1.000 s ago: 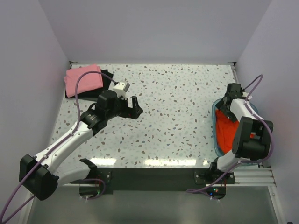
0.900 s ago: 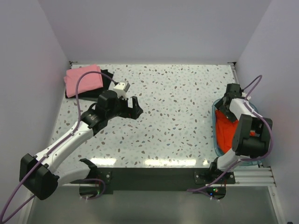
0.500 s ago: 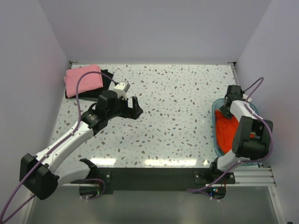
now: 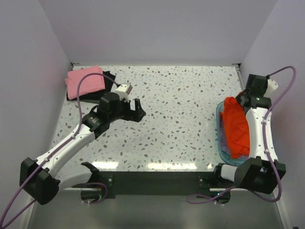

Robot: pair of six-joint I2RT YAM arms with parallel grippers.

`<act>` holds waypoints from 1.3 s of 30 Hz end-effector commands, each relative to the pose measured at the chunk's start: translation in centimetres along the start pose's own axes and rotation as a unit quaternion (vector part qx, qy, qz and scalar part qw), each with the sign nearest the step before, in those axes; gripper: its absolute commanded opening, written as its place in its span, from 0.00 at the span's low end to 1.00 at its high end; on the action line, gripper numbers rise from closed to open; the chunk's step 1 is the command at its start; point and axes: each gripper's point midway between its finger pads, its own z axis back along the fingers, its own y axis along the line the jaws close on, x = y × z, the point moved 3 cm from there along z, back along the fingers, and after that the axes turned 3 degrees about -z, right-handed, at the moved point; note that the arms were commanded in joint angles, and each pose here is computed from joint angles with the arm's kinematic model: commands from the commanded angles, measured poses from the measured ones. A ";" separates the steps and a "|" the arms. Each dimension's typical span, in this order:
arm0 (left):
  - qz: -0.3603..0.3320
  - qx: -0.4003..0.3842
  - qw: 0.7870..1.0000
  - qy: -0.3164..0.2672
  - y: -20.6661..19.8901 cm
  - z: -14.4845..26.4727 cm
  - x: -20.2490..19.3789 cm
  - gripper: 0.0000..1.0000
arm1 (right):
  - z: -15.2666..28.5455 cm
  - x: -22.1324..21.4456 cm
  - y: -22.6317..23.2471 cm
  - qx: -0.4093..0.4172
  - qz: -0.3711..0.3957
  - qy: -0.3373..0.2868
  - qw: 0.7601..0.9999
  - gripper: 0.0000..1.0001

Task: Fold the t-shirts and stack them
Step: Grab the tshirt from the pile, then move the tshirt to the center of the board

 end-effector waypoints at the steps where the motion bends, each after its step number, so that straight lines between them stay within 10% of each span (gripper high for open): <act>1: 0.000 -0.009 0.999 -0.037 -0.6 0.8 1.9 1.00 | 5.4 4.5 2.1 0.075 0.002 -0.050 0.996 0.00; 9: -0.003 -0.008 0.998 -0.064 -1.0 2.2 3.7 1.00 | 16.4 11.1 8.3 0.285 0.014 -0.105 0.953 0.00; 15: 0.000 0.004 0.995 -0.099 -1.2 3.7 5.9 1.00 | 26.9 15.5 15.3 0.461 0.011 -0.148 0.875 0.00; 26: 0.032 0.079 0.982 -0.168 0.2 7.2 9.3 1.00 | 40.3 4.9 27.5 0.694 0.067 -0.031 0.716 0.00; 29: 0.047 0.109 0.977 -0.180 1.2 8.2 9.3 1.00 | 38.3 1.9 27.9 0.683 0.086 0.009 0.725 0.00; 34: 0.060 0.144 0.972 -0.175 2.6 8.9 8.0 1.00 | 21.9 -3.4 23.6 0.524 0.095 0.076 0.843 0.44; 39: 0.088 0.188 0.969 -0.138 4.7 7.3 4.3 0.95 | 11.2 -9.6 15.4 0.379 0.122 0.136 0.907 0.67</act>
